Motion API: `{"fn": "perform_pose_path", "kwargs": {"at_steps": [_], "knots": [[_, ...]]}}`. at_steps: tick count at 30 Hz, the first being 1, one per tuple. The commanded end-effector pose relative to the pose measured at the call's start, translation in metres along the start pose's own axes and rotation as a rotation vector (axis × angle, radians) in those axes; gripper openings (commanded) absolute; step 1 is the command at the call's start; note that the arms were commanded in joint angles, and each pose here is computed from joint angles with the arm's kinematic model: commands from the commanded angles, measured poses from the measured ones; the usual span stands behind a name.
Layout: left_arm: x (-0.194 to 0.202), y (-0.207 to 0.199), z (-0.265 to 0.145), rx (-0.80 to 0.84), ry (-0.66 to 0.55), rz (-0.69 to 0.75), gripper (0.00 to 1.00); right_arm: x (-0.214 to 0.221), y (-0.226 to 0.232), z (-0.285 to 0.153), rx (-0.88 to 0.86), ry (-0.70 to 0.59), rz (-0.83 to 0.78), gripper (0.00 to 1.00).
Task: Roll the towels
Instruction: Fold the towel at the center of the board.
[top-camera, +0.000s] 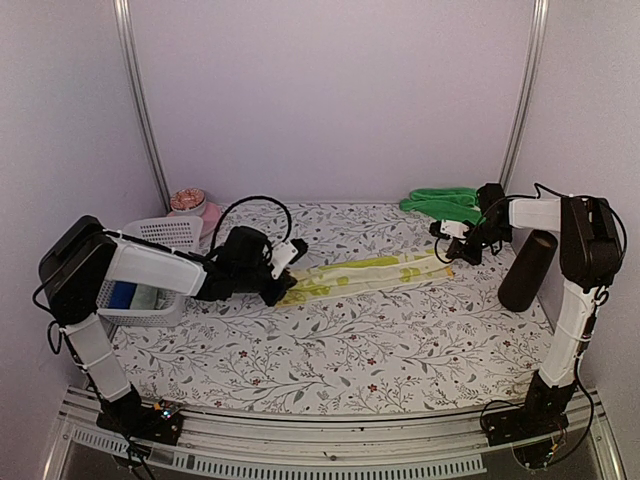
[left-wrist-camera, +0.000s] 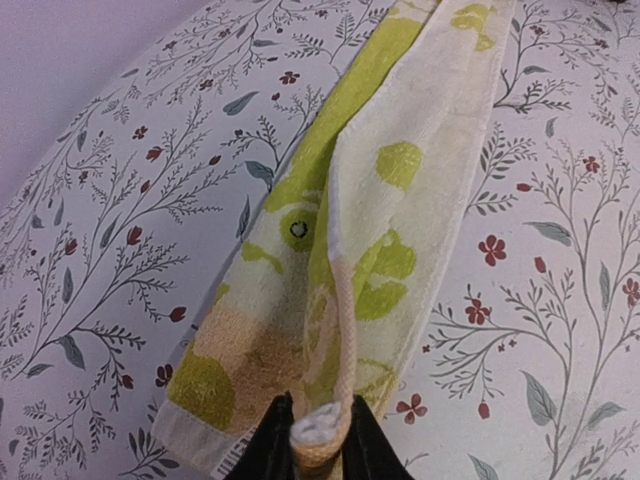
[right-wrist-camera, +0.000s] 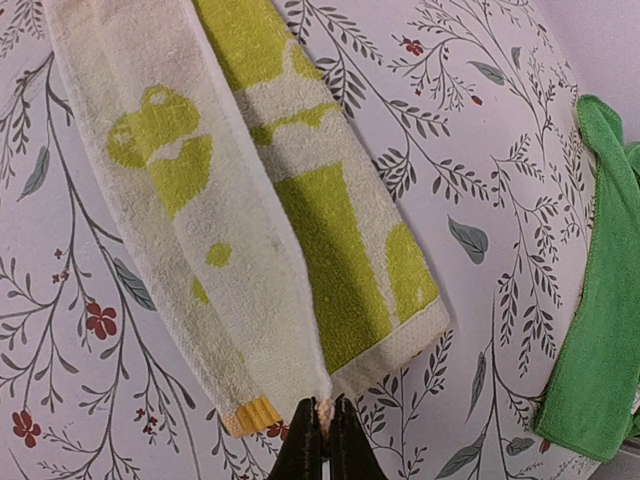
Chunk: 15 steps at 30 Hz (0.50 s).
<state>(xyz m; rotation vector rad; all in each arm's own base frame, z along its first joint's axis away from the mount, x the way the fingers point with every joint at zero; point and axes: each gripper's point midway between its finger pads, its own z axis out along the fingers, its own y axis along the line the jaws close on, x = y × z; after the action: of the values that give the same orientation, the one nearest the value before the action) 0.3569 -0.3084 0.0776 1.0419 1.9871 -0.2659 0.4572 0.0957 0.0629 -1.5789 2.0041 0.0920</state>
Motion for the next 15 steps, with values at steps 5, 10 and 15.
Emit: {"fn": "perform_pose_path", "kwargs": {"at_steps": [5,10,15], "knots": [[0.005,-0.013,-0.002,0.057,0.02,0.006,0.16,-0.007,-0.009,-0.007,0.02,-0.005,0.002,0.03],[-0.007,-0.013,-0.012,0.06,-0.039,0.005,0.25,-0.005,-0.008,-0.006,0.019,0.006,0.003,0.03],[-0.005,-0.011,-0.01,0.058,-0.023,0.006,0.18,-0.005,-0.008,-0.005,0.017,0.005,0.003,0.03]]}}
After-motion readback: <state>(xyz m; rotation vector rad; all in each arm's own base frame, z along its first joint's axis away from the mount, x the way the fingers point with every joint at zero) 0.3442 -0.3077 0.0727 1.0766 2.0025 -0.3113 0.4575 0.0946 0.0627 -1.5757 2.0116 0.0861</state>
